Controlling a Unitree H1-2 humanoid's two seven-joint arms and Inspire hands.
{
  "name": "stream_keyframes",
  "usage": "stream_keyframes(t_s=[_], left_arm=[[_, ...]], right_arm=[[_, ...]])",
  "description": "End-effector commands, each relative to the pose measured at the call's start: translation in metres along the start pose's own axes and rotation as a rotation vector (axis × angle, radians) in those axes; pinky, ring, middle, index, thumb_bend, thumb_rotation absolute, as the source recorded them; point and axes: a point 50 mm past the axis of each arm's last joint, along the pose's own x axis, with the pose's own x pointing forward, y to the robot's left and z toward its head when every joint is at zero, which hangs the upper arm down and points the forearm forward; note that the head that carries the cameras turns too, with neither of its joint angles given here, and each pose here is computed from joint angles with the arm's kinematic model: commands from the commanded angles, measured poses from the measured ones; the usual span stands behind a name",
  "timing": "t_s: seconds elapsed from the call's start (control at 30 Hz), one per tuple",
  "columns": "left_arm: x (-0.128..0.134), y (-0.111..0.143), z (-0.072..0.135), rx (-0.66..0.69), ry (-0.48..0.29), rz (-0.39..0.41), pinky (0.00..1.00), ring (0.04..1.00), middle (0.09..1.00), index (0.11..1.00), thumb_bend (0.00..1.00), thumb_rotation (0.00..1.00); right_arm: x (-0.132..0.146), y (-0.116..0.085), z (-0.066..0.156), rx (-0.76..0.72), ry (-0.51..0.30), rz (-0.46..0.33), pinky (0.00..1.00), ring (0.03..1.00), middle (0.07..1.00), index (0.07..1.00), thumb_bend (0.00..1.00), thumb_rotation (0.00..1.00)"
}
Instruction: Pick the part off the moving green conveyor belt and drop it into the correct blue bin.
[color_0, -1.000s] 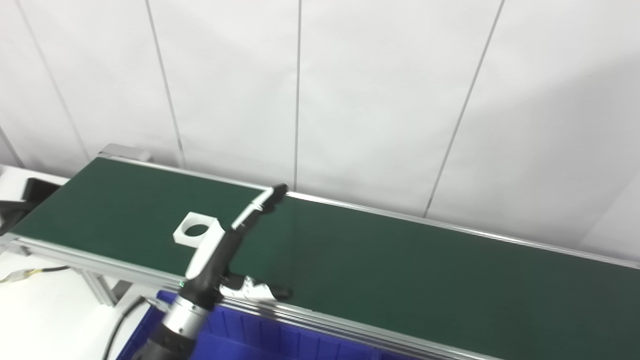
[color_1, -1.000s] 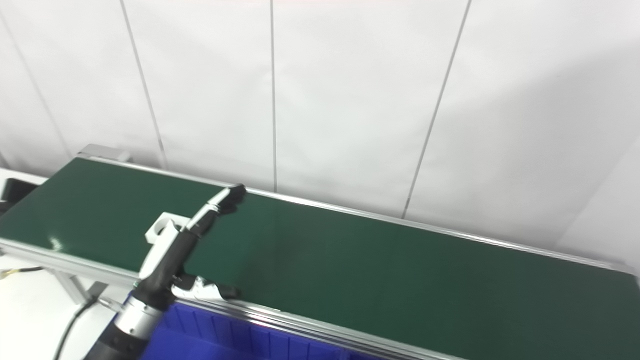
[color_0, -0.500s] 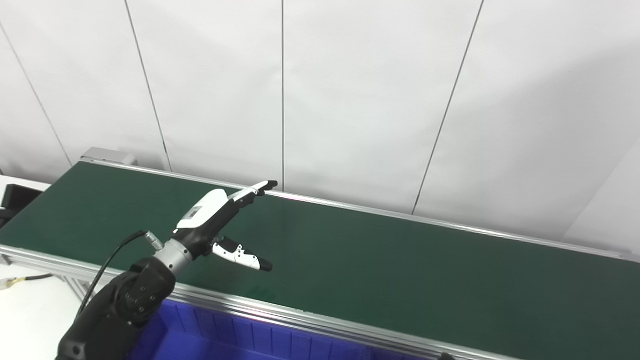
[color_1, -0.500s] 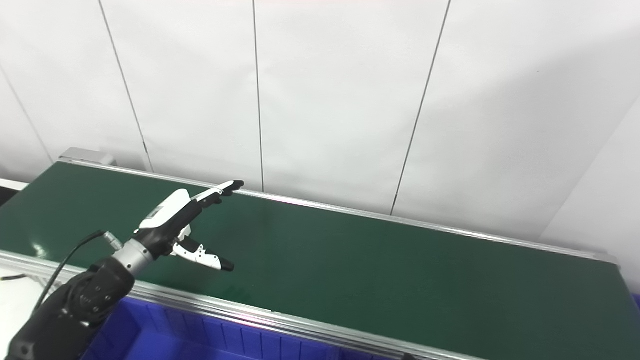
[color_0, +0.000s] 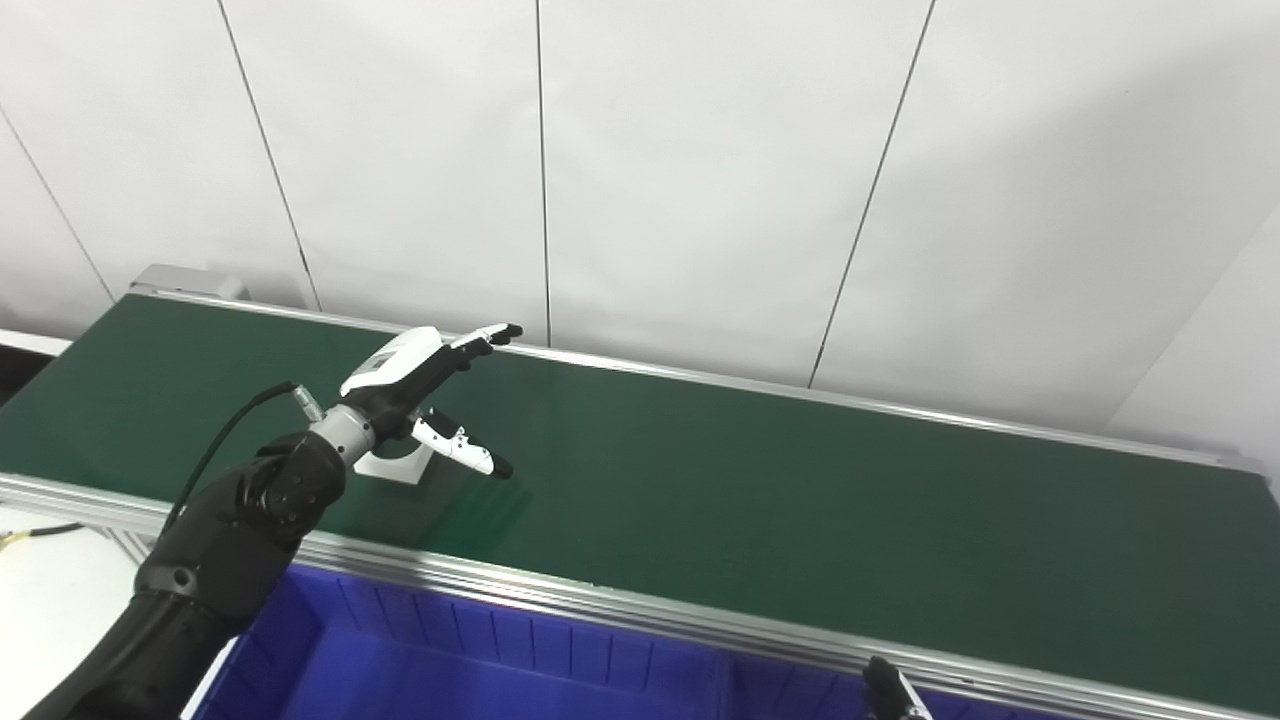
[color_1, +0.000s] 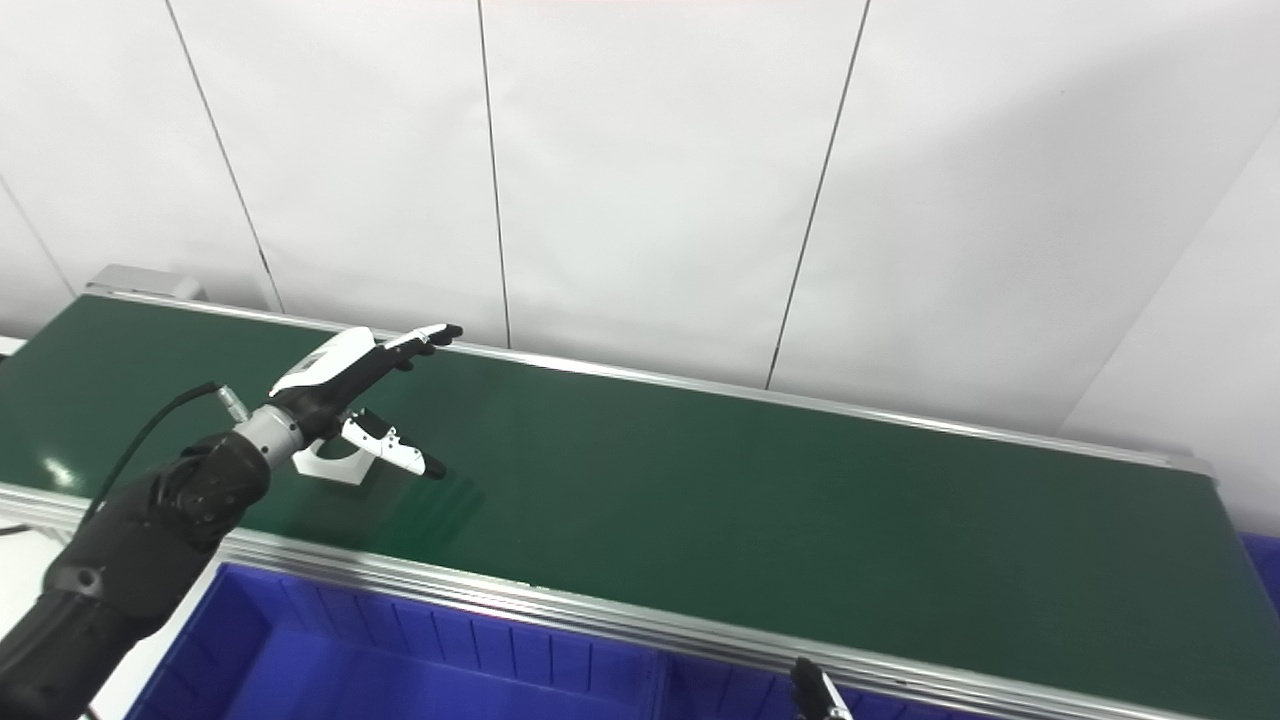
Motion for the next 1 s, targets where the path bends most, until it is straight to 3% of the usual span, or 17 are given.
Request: stream_keyframes(t_s=[0.0,0.27,0.63,0.83,0.97], left_arm=[[0.012,0.037,0.004,0.065,-0.008,0.034,0.83,0.917,0.944,0.940,0.96,0.27],[0.028,0.045,0.000,0.165,0.060,-0.056,0.93,0.974,0.958,0.953,1.00,0.18],[0.033,0.038,-0.005,0.274,0.150,-0.131,0.93,0.978,0.966,0.955,1.00,0.11],[0.034,0.030,-0.003,0.381,0.180,-0.155,0.93,0.980,0.972,0.973,0.93,0.01],[0.036,0.021,-0.003,0.417,0.201,-0.202,0.96,0.983,0.980,0.973,0.91,0.03]], right_arm=[[0.003,-0.003,0.011,0.004,-0.086,-0.004,0.89,0.926,0.930,0.936,0.93,0.35],[0.004,-0.007,0.010,0.005,-0.085,-0.002,0.92,0.937,0.933,0.945,0.93,0.37],[0.003,-0.011,0.011,0.001,-0.090,-0.005,0.90,0.930,0.938,0.939,0.93,0.36],[0.003,-0.013,0.012,0.011,-0.093,-0.006,0.89,0.925,0.934,0.937,0.91,0.35],[0.003,-0.014,0.012,0.016,-0.094,-0.004,0.91,0.928,0.936,0.936,0.91,0.35]])
